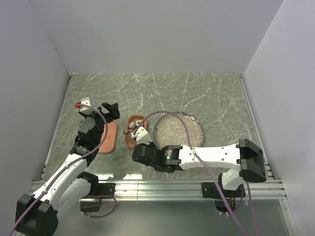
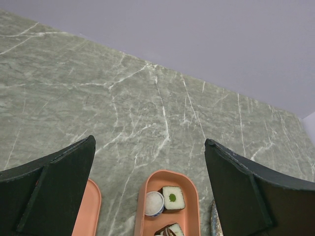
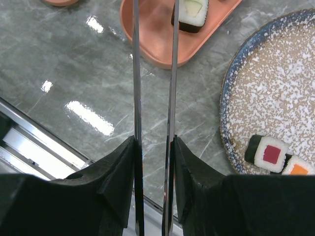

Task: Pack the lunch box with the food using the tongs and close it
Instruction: Place the food into the lunch box

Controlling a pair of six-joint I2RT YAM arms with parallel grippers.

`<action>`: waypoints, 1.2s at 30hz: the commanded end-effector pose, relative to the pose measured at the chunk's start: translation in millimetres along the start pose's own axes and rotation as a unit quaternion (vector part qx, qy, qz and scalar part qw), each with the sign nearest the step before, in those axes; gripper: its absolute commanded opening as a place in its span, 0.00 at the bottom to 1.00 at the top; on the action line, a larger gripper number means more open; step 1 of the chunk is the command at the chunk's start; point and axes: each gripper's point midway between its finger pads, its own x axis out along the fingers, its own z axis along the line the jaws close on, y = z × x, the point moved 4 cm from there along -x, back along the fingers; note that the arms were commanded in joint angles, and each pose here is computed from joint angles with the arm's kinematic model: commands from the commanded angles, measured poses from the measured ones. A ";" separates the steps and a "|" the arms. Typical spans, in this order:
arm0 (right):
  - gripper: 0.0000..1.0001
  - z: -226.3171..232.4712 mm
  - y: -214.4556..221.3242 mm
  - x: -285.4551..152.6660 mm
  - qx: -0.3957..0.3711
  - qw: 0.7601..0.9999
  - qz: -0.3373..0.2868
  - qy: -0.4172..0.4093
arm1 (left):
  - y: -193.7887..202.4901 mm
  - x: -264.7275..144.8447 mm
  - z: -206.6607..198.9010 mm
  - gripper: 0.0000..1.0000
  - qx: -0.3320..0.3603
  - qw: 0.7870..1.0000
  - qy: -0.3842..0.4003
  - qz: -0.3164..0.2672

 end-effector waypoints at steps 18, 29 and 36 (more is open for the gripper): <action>0.55 -3.6 -29.5 6.5 0.030 0.999 -0.033 -0.004 | -13.7 2.0 -6.3 1.00 -0.010 1.000 0.011 -0.021; 0.56 -35.5 -28.7 -18.3 0.060 0.996 -0.052 0.042 | -12.8 2.9 -6.3 1.00 -0.009 1.000 0.011 -0.020; 0.56 -74.3 9.9 -42.4 0.117 0.989 -0.041 0.084 | -13.5 3.1 -6.5 0.99 -0.010 1.000 0.011 -0.021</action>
